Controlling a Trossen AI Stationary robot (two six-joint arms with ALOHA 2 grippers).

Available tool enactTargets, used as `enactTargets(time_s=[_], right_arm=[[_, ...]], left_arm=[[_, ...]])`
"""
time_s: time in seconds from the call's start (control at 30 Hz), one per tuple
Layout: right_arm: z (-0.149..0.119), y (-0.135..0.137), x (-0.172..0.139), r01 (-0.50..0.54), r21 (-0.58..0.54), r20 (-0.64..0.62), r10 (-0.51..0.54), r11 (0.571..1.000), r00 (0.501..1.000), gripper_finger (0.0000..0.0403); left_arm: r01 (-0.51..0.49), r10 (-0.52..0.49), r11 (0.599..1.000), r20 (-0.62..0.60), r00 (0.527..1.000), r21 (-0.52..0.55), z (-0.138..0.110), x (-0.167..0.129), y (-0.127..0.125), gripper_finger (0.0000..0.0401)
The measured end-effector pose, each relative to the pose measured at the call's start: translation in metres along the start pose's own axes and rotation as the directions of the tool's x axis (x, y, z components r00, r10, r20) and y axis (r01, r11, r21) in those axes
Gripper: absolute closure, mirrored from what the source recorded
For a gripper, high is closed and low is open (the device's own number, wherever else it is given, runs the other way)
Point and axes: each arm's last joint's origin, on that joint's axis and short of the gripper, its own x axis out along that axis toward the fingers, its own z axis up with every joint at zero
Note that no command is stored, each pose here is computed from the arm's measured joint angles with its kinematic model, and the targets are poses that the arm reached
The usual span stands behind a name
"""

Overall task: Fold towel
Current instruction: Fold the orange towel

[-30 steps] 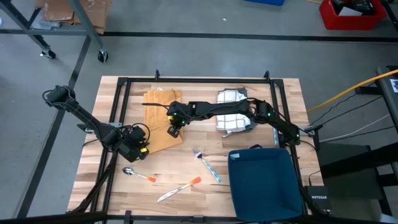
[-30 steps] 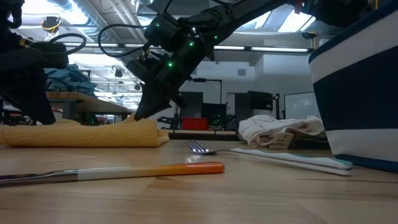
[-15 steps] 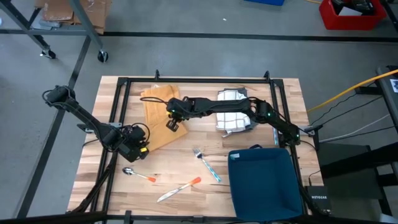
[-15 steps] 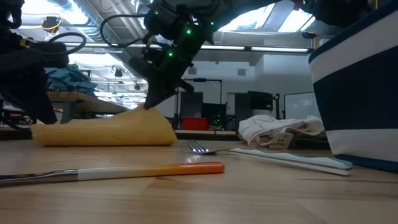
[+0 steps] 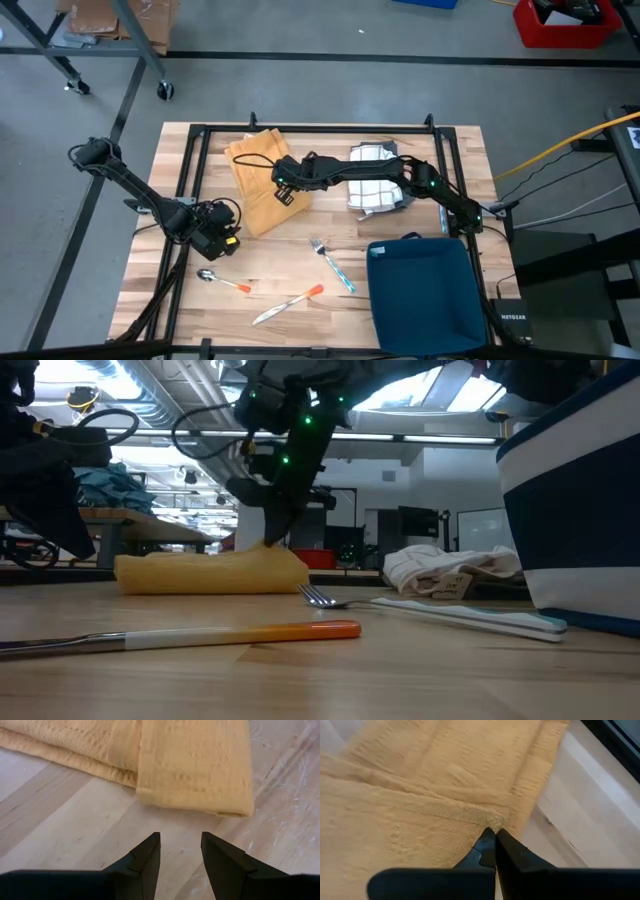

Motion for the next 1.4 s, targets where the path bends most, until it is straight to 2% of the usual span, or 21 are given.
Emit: enactTargets(time_s=[0.2,0.33,0.53,0.7,0.83,1.0,1.2,1.4], right_arm=[[-0.01,-0.004,0.011,0.005,-0.024,-0.032,-0.005,1.0,0.999,0.0366],[-0.012,-0.002,0.012,-0.027,-0.086,-0.051,0.023,0.996,0.998,0.0317],[-0.01,-0.001,0.011,-0.045,-0.082,-0.034,0.042,0.996,0.999,0.0236],[-0.011,0.002,0.011,-0.132,-0.132,-0.071,0.123,0.982,0.99,0.02],[-0.014,0.009,0.009,-0.255,-0.246,-0.116,0.232,0.935,0.966,0.0194],[-0.021,0.024,0.002,-0.335,-0.426,-0.146,0.302,0.841,0.942,0.0196],[-0.031,0.043,-0.006,-0.328,-0.581,-0.146,0.302,0.744,0.942,0.0196],[-0.038,0.049,-0.011,-0.208,-0.711,-0.116,0.179,0.672,0.977,0.0197]], left_arm=[[0.003,-0.003,1.0,0.001,1.0,0.021,0.0,0.0,0.0,0.0265],[0.005,-0.005,1.0,0.001,1.0,0.026,0.0,0.0,-0.001,0.0265],[0.019,-0.02,0.999,0.006,1.0,0.048,0.001,0.0,-0.002,0.0265],[0.094,-0.097,0.987,0.018,0.995,0.131,0.003,-0.001,-0.01,0.0261],[0.16,-0.162,0.963,-0.008,0.987,0.215,0.004,-0.001,-0.016,0.0239],[0.202,-0.198,0.945,-0.043,0.979,0.255,0.004,-0.002,-0.018,0.0203],[0.265,-0.257,0.914,-0.069,0.964,0.306,0.004,-0.003,-0.023,0.0186],[0.294,-0.308,0.862,-0.034,0.951,0.414,0.008,-0.004,-0.029,0.0189]])
